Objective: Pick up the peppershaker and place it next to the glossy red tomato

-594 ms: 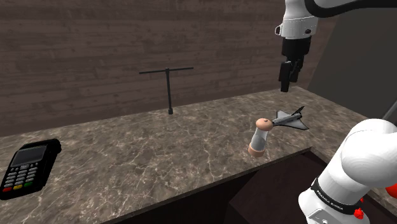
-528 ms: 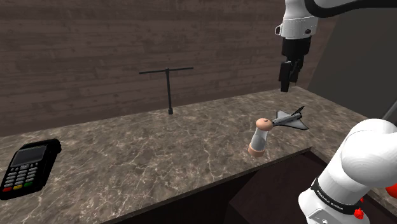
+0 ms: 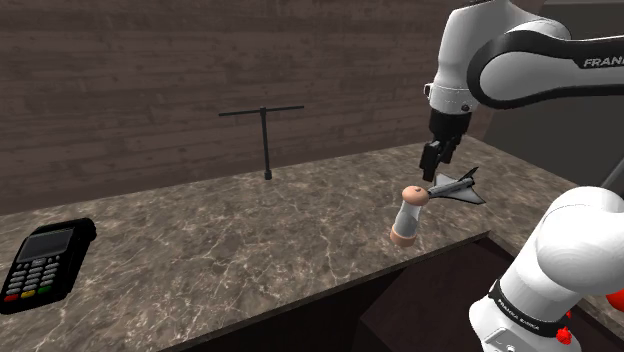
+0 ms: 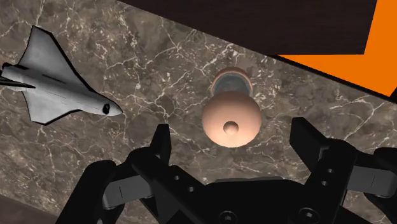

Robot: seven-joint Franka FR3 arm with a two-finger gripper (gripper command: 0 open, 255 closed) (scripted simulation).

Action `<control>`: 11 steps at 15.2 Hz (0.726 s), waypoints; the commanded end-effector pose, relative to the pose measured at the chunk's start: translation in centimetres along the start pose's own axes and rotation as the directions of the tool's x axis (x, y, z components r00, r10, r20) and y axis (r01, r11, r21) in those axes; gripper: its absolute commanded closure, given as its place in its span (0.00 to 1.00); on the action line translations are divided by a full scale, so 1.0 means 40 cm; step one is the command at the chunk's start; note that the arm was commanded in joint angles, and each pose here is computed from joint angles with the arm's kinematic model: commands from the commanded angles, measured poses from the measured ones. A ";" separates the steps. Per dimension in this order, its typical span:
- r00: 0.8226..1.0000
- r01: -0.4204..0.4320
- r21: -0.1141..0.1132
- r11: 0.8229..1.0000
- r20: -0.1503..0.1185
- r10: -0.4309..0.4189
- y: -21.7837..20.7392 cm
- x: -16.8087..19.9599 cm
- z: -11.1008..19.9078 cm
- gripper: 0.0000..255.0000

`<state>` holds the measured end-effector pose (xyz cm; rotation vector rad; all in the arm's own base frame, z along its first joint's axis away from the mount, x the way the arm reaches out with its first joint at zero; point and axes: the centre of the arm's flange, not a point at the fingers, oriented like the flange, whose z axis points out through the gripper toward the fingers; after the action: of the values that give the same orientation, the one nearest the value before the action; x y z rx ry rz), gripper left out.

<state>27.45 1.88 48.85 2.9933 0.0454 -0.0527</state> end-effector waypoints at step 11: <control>0.997 -0.040 -0.027 0.999 -0.069 0.038 -0.048 0.010 0.234 0.00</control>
<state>27.37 2.49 39.95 2.9660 -0.0047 0.0526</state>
